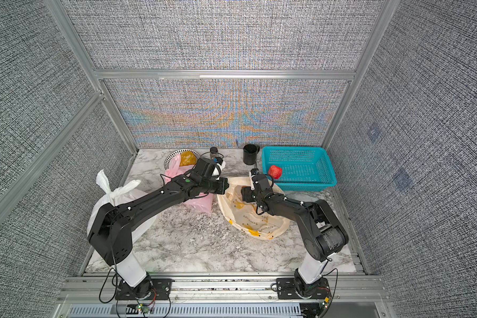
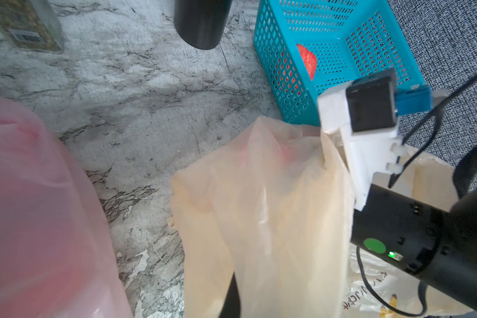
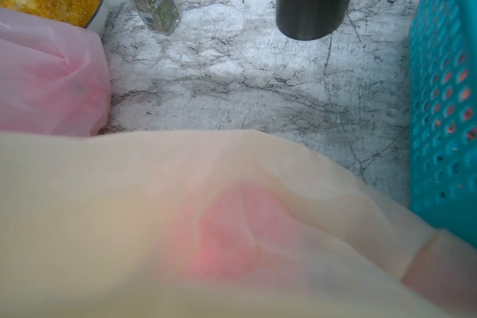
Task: Untie the knot of a plastic bag & take out the apple
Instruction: Pick up the apple from the plastic bag, then place the apple in the basket.
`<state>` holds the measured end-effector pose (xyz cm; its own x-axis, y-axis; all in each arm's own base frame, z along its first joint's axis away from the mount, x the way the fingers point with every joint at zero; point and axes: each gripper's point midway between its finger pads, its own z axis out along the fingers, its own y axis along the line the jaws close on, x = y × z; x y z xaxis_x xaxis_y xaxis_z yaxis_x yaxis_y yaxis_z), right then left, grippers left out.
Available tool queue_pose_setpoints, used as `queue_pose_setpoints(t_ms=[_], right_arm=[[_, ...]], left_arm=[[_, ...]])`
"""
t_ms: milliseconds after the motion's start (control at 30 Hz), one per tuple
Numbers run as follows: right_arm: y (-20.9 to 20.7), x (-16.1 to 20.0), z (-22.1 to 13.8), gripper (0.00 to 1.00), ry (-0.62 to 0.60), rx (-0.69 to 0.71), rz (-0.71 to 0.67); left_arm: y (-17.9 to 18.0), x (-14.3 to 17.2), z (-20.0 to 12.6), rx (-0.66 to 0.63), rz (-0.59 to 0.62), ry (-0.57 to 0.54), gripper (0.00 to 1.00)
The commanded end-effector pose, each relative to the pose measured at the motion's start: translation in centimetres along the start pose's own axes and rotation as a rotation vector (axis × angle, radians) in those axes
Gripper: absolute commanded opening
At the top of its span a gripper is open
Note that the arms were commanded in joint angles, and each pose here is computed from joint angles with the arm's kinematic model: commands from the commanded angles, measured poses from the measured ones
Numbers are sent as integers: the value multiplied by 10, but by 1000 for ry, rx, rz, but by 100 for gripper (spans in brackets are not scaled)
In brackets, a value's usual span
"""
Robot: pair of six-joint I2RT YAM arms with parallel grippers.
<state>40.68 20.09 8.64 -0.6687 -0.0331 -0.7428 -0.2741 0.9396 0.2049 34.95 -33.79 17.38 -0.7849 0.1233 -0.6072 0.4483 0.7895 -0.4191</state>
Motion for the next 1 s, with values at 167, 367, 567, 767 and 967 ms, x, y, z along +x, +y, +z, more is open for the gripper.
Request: queue_pose_setpoints(t_ms=[167, 367, 567, 767, 967], right_arm=[[35, 13, -36, 67, 107, -190, -35], [53, 29, -71, 67, 174, -306, -53], [61, 19, -108, 67, 152, -349, -66], [44, -48, -144, 67, -43, -292, -22], [-24, -107, -148, 67, -189, -142, 65]], left_arm=[[0, -4, 2, 0, 3, -18, 0], [0, -4, 2, -1, 4, -19, 0], [0, -4, 3, 0, 8, -19, 0], [2, -1, 1, -6, 9, -15, 0], [4, 2, -1, -10, 14, -15, 0]])
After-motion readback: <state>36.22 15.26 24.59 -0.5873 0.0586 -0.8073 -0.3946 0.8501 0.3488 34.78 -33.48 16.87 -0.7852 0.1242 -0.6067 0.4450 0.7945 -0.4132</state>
